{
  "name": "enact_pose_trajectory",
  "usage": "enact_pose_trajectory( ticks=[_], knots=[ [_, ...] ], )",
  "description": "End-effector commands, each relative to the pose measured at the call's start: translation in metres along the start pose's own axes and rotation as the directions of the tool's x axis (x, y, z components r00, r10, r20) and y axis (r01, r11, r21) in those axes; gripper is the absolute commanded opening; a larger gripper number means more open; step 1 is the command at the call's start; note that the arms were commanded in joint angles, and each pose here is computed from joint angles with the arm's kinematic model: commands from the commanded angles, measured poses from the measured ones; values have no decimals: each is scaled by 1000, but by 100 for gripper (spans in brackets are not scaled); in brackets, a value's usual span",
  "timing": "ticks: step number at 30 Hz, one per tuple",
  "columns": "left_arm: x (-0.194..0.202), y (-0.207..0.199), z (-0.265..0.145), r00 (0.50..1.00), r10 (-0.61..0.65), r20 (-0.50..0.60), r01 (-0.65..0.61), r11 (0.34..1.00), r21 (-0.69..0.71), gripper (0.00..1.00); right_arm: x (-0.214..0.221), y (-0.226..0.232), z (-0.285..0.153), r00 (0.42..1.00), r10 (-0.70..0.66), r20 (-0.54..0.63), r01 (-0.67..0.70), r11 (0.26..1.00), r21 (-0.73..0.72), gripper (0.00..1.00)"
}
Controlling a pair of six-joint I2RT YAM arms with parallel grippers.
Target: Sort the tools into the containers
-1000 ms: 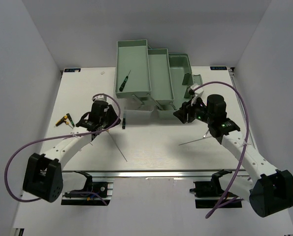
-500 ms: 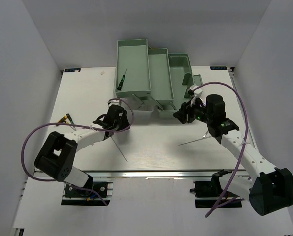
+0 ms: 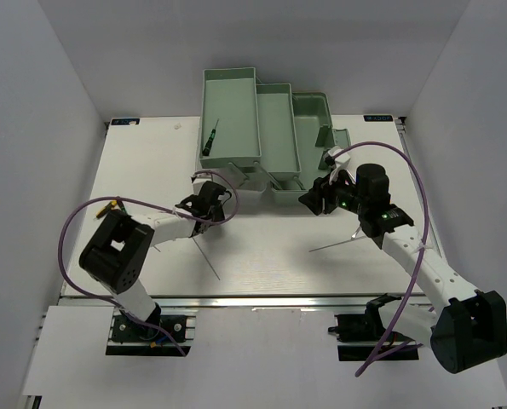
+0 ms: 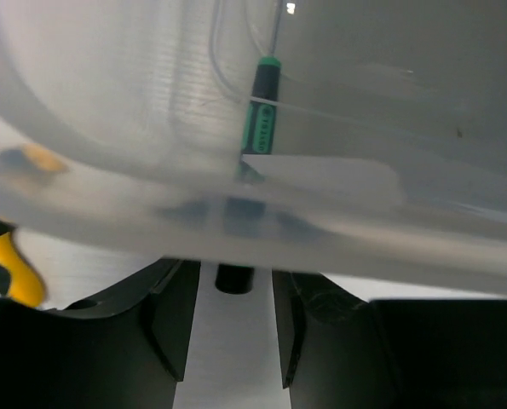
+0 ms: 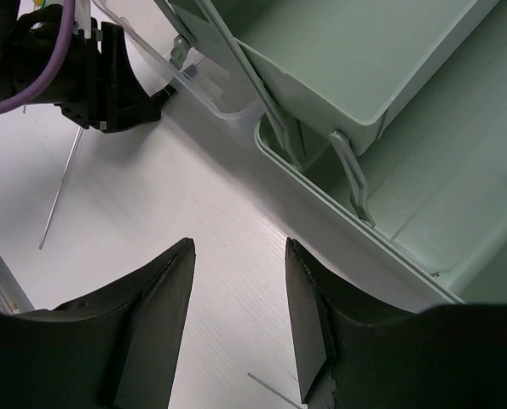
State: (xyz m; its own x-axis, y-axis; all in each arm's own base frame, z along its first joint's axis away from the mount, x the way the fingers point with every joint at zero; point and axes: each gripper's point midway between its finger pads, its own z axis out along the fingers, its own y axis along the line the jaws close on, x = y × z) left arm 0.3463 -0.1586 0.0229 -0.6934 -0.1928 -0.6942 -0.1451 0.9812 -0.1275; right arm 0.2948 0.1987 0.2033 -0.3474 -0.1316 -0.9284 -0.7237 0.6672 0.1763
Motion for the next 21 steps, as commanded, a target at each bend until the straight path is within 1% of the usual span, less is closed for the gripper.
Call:
enact_pose_trajectory(
  ticks=[1,2,5,6,8,10,11,13,14,15,16,17,18,20,21],
  knots=[
    [-10,-9,6,999,-17,33,17,1000,-4,48,-8,3,-2,999,4,32,-4,1000,-12,52],
    [-9,-10,7,999,-19,28,19,1000,-4,47,-8,3,-2,1000,7,30,-6,1000,-11,52],
    [0,-10,7,1000,-14,7,14,1000,-19,35,-11,3,-2,999,4,38,-3,1000,-12,52],
    [3,-10,4,1000,-8,3,9,1000,-23,27,-11,3,-2,999,3,40,-3,1000,-11,52],
    [2,-8,-5,1000,-3,10,3,1000,-24,23,-13,3,-3,999,-1,44,1,1000,-9,52],
    [11,-2,-15,1000,7,-14,-8,1000,-17,18,-15,3,-3,999,-6,48,6,1000,-7,52],
    [5,-3,-27,1000,-10,1,10,1000,5,17,-15,2,-3,999,-6,48,6,1000,-6,52],
    [16,3,-42,999,-13,-40,14,999,28,11,-15,3,-3,999,-6,45,7,1000,-12,52],
    [6,-1,-58,999,-46,-18,47,997,68,10,-15,3,-3,999,-8,46,9,1000,-12,52],
    [3,-2,-67,998,-60,-20,62,994,90,9,-15,4,-3,999,-9,47,10,1000,-15,52],
    [8,3,-78,997,-65,-50,69,994,90,7,-15,4,-3,999,-11,46,12,1000,-16,52],
    [8,0,-89,994,-90,-65,97,989,115,3,-15,4,-3,999,-11,46,12,1000,-16,52],
    [-5,-2,-108,992,-123,-39,128,980,156,3,-15,4,-3,999,-11,45,12,1000,-18,52],
    [-12,2,-133,987,-156,-49,162,972,169,1,-15,4,-3,999,-13,46,14,1000,-19,52],
    [-28,3,-154,981,-195,-2,191,958,212,0,-16,5,-2,999,-11,48,12,1000,-22,52]
  ],
)
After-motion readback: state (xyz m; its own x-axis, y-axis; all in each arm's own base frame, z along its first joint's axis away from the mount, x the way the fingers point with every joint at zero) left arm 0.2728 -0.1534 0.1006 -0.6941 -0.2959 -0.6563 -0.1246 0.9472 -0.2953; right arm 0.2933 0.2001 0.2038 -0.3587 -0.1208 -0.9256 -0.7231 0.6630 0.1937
